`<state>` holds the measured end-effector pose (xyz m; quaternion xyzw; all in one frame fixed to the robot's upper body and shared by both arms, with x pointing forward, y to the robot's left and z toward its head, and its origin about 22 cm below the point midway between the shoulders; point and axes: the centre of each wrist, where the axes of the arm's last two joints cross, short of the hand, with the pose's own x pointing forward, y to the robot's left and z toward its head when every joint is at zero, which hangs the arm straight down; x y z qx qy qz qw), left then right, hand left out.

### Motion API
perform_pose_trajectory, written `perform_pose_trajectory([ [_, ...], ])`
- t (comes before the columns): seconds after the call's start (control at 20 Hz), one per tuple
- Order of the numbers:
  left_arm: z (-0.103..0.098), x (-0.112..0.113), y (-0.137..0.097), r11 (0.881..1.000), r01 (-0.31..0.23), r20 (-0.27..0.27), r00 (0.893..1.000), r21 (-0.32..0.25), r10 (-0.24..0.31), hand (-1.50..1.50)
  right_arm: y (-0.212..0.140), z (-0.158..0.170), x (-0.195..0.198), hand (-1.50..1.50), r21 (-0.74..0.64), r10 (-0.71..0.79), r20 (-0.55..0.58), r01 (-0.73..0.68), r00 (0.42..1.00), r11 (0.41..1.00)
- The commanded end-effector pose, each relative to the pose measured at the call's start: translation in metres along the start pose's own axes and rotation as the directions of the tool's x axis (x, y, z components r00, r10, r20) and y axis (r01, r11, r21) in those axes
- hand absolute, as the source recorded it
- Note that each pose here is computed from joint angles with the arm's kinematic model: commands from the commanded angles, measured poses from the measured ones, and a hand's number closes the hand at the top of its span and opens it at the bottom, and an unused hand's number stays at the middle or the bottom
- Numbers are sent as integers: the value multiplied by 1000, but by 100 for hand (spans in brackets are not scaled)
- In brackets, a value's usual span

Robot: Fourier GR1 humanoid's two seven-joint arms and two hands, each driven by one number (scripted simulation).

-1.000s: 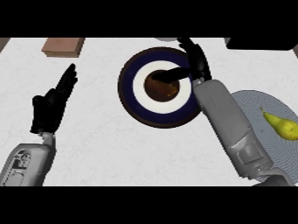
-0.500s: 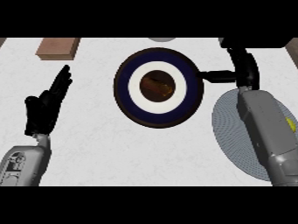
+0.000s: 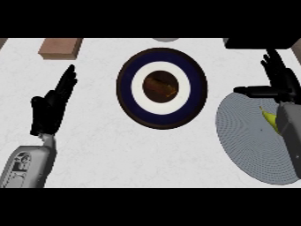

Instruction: Pick the sweet potato from the placemat and place it in the plate

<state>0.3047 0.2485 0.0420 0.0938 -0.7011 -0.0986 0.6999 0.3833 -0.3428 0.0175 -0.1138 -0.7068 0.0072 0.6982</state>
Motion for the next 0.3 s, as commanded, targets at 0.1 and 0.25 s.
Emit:
perform_pose_trajectory([
  [0.1, 15, -6, 2, 1000, 6, 7, 1000, -11, -6, 0, -52, 24, -29, -150, -18, -33, 4, 33, 999, 999],
  [0.25, -15, 6, -5, 1000, -4, 7, 1000, -13, 4, 0, -49, 13, -26, -150, -5, -23, -8, 23, 1000, 1000],
])
